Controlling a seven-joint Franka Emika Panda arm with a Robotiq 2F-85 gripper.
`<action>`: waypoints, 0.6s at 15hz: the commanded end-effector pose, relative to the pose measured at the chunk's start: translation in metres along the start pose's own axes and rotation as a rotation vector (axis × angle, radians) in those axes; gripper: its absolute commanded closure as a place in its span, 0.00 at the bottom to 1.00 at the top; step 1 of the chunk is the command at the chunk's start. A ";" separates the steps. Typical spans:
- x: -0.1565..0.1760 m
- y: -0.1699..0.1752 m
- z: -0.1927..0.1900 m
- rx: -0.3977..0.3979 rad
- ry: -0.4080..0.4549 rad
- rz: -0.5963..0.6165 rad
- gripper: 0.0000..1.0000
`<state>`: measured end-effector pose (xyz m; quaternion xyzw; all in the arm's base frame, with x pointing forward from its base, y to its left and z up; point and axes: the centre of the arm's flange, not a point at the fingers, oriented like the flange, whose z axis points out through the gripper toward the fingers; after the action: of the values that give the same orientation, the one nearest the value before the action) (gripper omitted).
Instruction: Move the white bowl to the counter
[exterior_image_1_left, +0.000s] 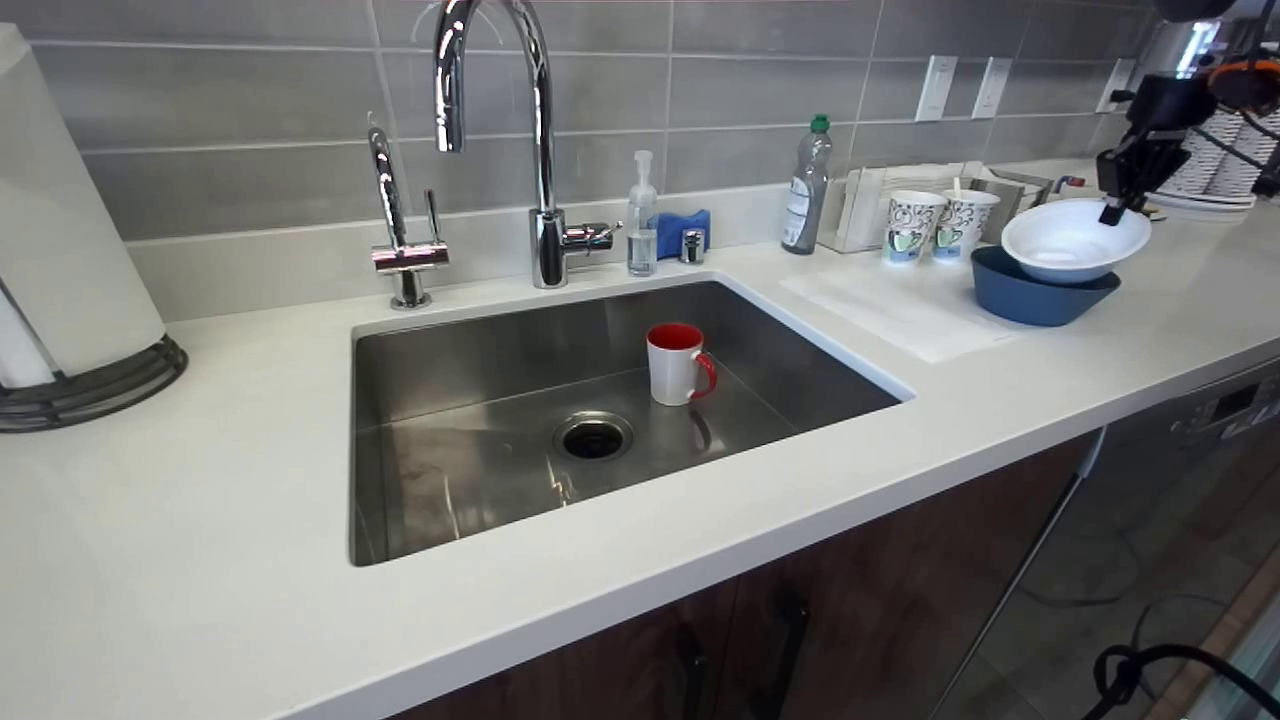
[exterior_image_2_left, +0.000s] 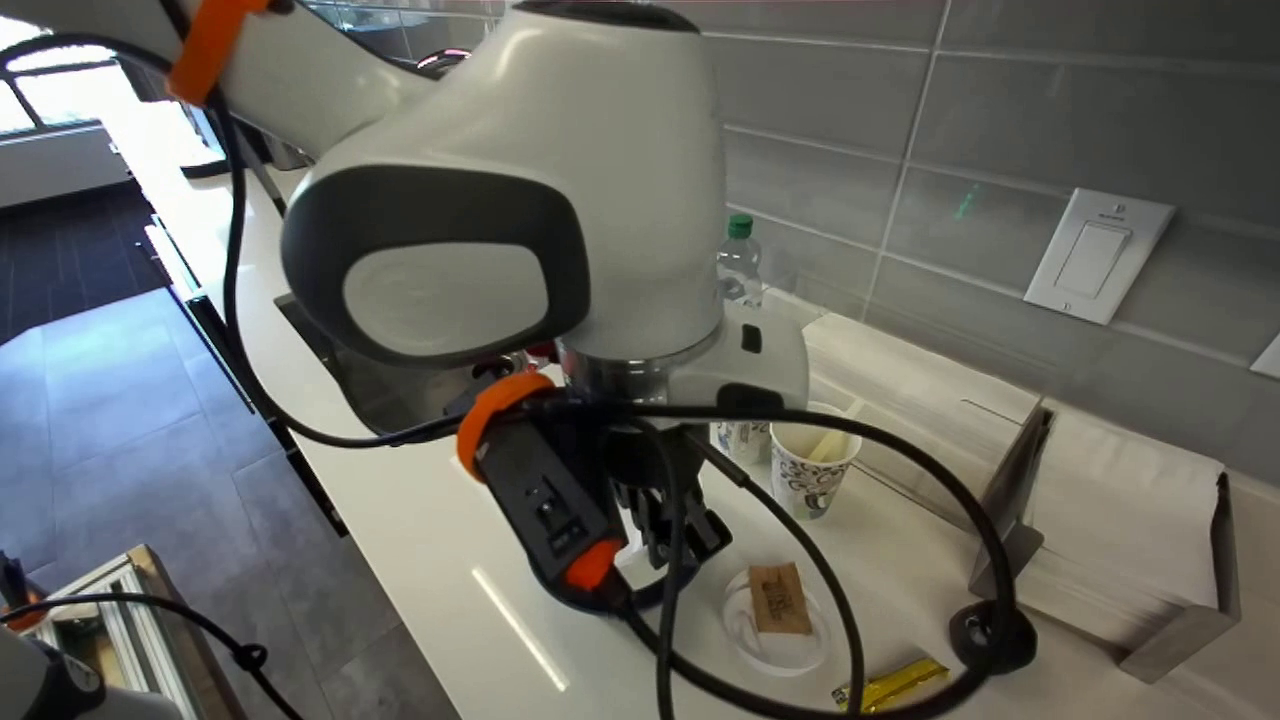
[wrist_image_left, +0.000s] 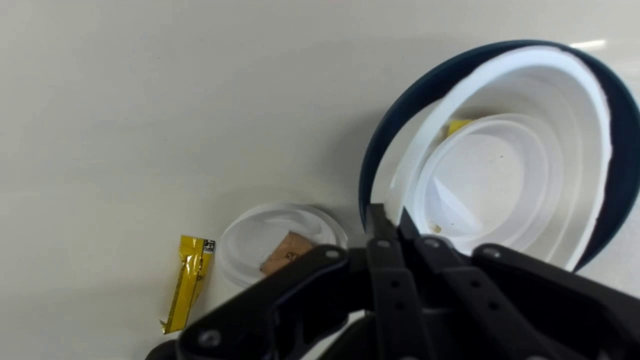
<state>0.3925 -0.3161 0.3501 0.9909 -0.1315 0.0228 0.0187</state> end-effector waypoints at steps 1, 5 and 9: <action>0.002 0.035 -0.029 0.104 0.008 0.077 0.99; 0.005 0.076 -0.045 0.242 0.020 0.260 0.99; 0.015 0.105 -0.043 0.300 0.067 0.475 0.99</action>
<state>0.3619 -0.3922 0.4011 0.9483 -0.2908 0.0713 -0.1049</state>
